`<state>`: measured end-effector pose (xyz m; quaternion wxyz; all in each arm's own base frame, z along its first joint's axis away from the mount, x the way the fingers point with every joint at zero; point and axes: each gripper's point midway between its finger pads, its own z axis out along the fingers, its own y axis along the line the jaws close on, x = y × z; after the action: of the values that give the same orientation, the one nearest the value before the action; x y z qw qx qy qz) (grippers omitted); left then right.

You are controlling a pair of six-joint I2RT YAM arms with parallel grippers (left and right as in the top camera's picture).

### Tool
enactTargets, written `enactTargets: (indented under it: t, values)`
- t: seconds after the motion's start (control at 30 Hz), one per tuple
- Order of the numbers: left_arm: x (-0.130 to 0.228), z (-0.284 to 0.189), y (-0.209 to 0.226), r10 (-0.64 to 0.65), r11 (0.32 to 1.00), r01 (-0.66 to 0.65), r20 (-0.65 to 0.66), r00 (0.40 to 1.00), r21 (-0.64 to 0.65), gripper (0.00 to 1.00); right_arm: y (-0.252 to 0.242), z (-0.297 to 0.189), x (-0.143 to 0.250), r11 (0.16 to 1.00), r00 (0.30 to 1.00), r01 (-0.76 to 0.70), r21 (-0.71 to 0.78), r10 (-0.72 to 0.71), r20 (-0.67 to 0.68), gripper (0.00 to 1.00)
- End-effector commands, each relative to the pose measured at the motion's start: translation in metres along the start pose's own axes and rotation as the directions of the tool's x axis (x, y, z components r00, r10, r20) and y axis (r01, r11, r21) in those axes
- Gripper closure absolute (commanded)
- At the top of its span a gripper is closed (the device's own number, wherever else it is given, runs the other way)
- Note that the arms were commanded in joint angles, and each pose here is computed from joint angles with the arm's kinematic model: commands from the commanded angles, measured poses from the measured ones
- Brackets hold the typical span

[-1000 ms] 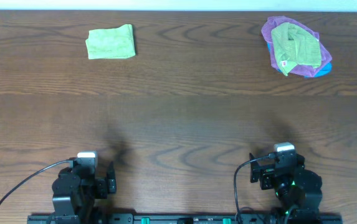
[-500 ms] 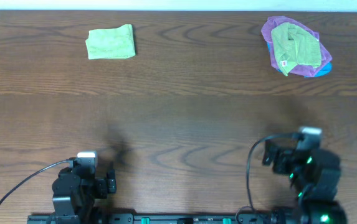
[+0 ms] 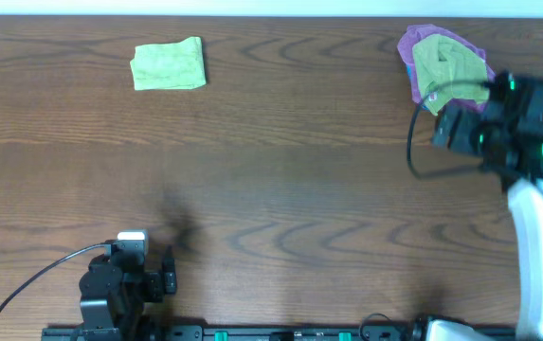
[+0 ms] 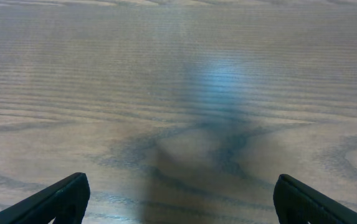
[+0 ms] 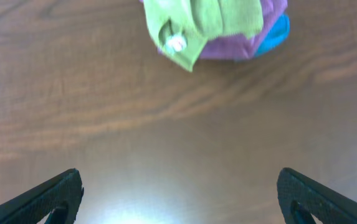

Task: Fold the cloth
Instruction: 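Reach the right gripper to the green cloth on the purple pile and grasp it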

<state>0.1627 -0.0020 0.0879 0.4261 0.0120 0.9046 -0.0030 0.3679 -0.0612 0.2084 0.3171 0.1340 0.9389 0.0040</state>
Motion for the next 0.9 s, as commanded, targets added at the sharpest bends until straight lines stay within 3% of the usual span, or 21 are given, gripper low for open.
enactTargets:
  t: [0.0,0.27,0.67,0.87]
  values:
    - [0.018,0.007,0.003,0.008,1.000,-0.009,-0.056,0.998,-0.016,0.05,-0.004,0.016,-0.030,1.000,1.000,-0.015,0.007,0.015,0.003,0.01]
    - [0.017,0.007,0.003,0.008,1.000,-0.009,-0.056,0.998,-0.016,0.04,-0.017,0.078,-0.078,0.999,0.999,-0.032,0.023,0.031,0.022,0.01]
    - [0.017,0.007,0.003,0.008,1.000,-0.009,-0.056,0.998,-0.016,0.04,-0.014,0.133,-0.102,1.000,0.994,-0.025,-0.007,0.025,0.110,0.01]
    - [0.017,0.007,0.003,0.008,1.000,-0.009,-0.056,0.998,-0.016,0.04,-0.009,0.138,-0.109,0.999,0.989,-0.020,-0.026,0.023,0.147,0.14]
